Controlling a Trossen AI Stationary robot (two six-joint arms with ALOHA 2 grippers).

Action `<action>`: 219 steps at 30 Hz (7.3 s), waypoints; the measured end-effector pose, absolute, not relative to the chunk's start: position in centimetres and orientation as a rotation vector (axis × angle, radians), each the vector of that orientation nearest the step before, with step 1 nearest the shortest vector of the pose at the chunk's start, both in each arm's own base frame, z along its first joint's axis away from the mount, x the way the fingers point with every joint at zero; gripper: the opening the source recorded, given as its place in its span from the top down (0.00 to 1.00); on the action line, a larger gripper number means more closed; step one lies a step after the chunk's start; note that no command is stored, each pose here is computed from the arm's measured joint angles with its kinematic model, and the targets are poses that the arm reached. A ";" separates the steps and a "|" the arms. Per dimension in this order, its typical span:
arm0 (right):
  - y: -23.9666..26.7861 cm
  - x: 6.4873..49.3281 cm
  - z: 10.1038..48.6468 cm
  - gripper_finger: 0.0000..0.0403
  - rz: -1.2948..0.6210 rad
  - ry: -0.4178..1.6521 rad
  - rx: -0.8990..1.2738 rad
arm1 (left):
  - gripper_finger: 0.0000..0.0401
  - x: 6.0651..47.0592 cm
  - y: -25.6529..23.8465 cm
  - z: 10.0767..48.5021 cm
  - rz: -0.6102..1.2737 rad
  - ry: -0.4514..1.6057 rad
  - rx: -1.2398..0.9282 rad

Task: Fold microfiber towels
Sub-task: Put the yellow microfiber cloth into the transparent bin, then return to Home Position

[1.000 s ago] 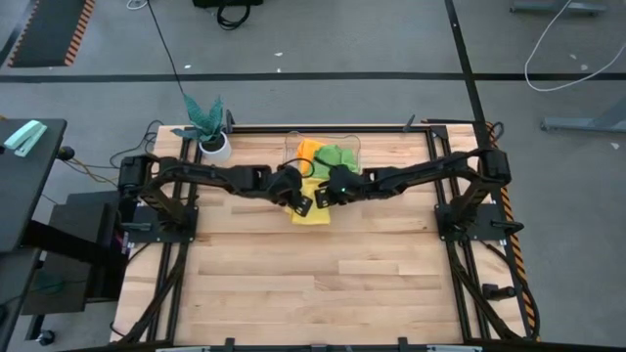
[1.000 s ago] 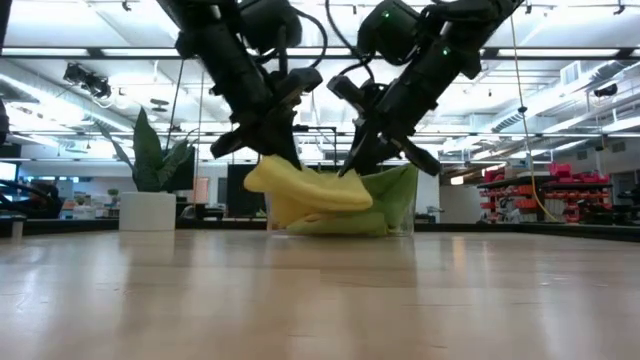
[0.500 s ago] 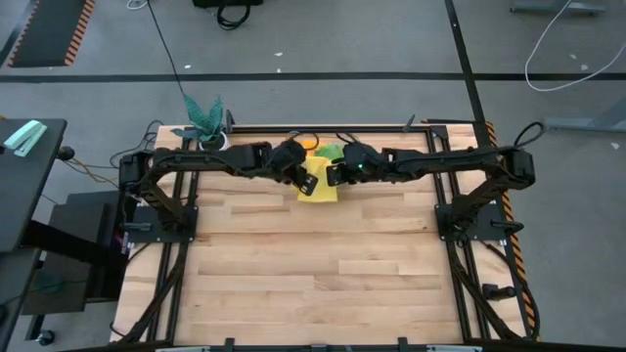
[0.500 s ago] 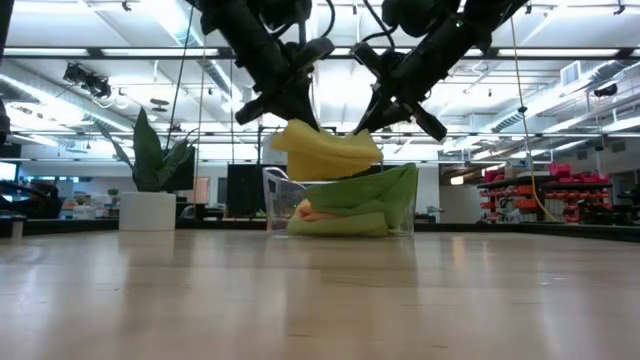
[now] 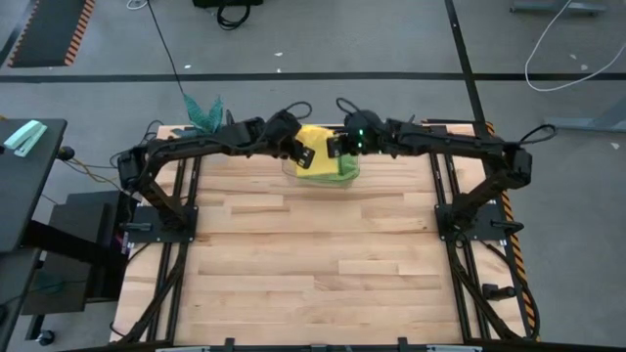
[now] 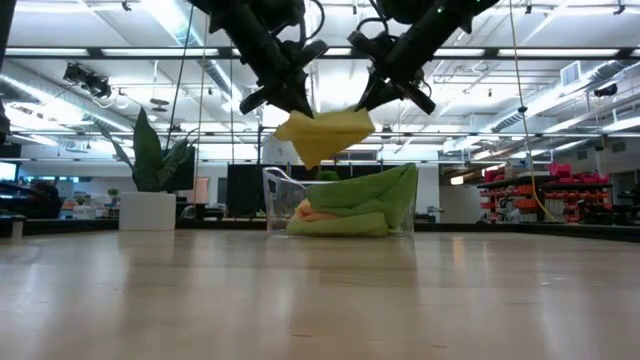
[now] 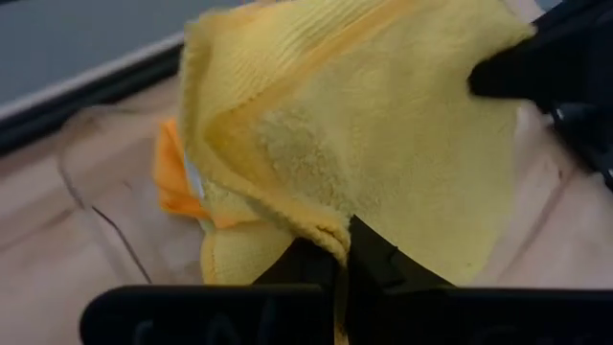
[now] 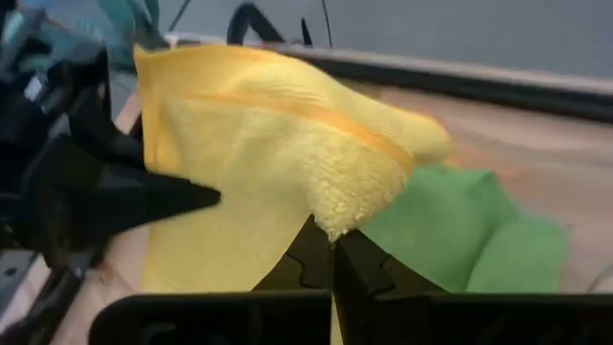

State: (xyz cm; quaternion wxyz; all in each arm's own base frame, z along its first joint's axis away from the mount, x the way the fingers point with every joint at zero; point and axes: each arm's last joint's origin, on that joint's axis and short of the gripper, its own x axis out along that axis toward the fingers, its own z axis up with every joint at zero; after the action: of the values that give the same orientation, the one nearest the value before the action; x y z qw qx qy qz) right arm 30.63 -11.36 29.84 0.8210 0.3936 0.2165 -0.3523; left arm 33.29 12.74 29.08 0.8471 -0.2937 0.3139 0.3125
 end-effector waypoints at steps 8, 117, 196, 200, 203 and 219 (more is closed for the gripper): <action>-14.9 30.5 29.1 1.00 -0.760 0.514 0.902 | 0.98 32.6 16.2 29.3 0.657 0.578 -0.676; -16.7 36.3 20.2 0.99 -0.633 0.973 0.713 | 0.71 31.2 3.8 32.2 0.389 0.797 -0.503; 3.1 11.8 33.2 0.96 0.518 -0.647 0.576 | 0.73 0.6 0.3 32.9 -0.085 -0.274 -0.396; 3.0 11.5 30.8 0.96 0.540 -0.692 0.601 | 0.73 1.6 0.2 32.5 -0.080 -0.247 -0.399; 2.9 10.9 29.6 0.96 0.556 -0.754 0.598 | 0.73 2.4 0.0 32.2 -0.095 -0.309 -0.432; 4.1 9.9 28.5 0.96 0.656 -0.853 0.540 | 0.73 6.3 -0.8 27.5 -0.151 -0.439 -0.475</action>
State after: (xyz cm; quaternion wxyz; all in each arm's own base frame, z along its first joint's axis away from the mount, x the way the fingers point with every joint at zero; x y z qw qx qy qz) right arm 9.88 4.09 28.46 0.8244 0.2539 -0.4011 0.3084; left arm 6.30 -0.84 27.48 0.9454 -0.2330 -0.2153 -0.0741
